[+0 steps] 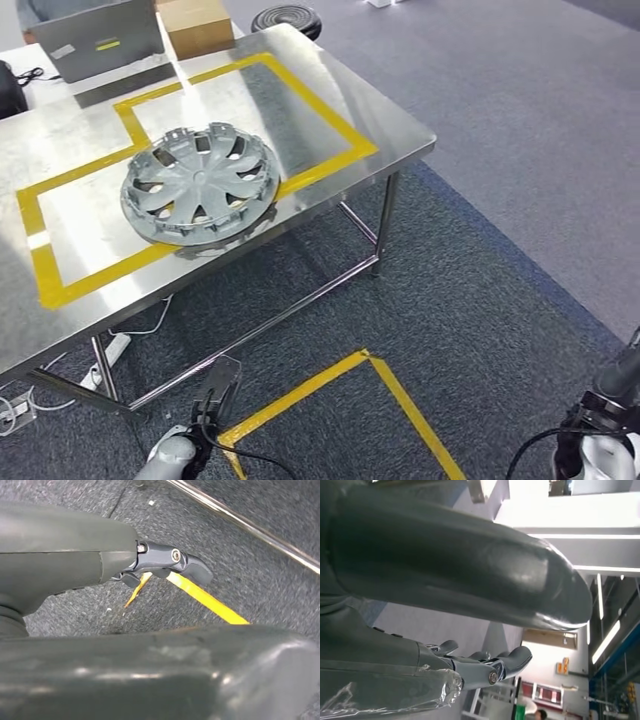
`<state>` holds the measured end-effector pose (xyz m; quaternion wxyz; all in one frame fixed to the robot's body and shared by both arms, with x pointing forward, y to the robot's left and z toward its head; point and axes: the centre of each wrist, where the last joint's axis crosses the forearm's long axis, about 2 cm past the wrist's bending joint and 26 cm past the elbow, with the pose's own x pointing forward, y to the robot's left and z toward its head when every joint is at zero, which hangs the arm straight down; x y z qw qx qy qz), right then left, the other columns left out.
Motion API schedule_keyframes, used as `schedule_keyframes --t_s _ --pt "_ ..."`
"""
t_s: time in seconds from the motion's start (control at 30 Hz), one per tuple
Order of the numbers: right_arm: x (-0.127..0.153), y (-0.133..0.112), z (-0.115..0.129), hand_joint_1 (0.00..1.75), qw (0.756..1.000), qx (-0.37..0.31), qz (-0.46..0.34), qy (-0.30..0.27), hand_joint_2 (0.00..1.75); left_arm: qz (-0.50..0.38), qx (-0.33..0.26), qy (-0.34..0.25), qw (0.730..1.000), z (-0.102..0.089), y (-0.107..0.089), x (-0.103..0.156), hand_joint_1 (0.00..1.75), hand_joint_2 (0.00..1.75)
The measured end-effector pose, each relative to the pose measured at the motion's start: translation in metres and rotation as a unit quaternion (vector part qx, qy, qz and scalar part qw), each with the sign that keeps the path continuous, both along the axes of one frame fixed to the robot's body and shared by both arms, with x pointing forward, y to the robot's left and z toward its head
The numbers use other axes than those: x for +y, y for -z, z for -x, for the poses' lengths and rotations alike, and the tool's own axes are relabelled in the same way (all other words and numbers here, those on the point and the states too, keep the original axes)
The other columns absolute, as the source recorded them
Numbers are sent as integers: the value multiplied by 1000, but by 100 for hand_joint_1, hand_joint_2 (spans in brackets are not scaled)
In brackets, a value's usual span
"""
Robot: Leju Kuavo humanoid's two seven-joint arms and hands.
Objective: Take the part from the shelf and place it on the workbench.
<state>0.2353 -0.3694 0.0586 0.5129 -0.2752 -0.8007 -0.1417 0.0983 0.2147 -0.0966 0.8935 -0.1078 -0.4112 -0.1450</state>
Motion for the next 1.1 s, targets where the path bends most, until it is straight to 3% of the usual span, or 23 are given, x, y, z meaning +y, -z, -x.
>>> schedule_keyframes --t_s 1.1 --pt "7 2 7 0 1000 4 0 -3 0 3 6 8 1000 5 1 1 0 0"
